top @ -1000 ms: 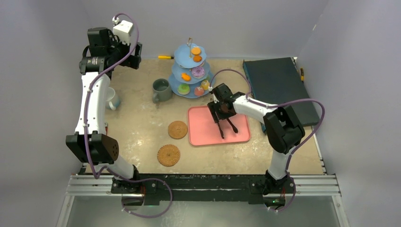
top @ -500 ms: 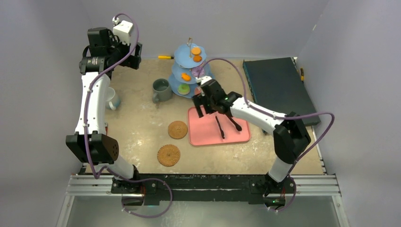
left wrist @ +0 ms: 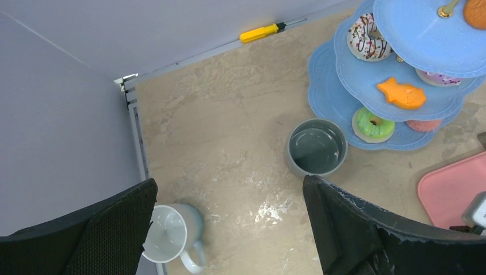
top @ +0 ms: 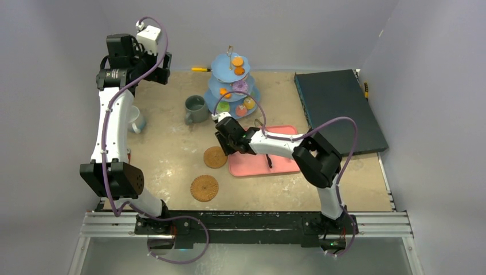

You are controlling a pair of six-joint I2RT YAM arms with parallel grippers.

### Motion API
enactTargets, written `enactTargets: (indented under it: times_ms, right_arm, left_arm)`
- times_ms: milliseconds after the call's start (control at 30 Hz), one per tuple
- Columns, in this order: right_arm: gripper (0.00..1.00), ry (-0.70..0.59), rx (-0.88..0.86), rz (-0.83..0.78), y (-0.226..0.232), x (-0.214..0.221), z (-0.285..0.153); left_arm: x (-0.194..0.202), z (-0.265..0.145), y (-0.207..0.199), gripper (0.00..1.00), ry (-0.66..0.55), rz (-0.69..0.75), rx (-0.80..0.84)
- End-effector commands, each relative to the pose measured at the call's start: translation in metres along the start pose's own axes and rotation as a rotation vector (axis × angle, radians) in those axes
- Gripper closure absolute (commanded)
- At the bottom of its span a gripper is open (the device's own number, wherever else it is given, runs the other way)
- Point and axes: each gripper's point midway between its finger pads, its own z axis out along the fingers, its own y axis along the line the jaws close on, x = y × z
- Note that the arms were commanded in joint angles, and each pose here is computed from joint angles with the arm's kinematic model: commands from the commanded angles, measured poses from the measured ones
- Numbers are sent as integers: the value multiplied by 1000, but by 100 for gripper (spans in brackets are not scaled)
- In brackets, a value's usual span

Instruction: Serve the afternoon tea

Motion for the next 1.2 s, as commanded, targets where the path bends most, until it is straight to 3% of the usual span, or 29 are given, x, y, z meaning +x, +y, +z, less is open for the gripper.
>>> enactTargets:
  times_ms: [0,300,600,767,867,1000,1167]
  right_arm:
    - [63,-122,21,70,-3,-28,-5]
    - [86,-75,89,86,-34,2,7]
    - [88,-76,192,163,-97,15,-6]
    - [80,-83,220,173,-109,15,-13]
    - [60,-130,201,146,-99,1,-23]
    - [45,-187,106,72,-51,-18,-41]
    - [44,-235,-75,-36,24,-24,-59]
  left_arm:
    - [3,-8,6,1,0,11,-26]
    - [25,4,5,3,54,22,-18]
    - [28,4,5,3,64,34,-16]
    - [30,5,4,3,70,33,-11]
    - [31,5,3,3,73,32,-9]
    - [32,7,3,3,76,31,-8]
    - [31,6,3,3,75,27,-8]
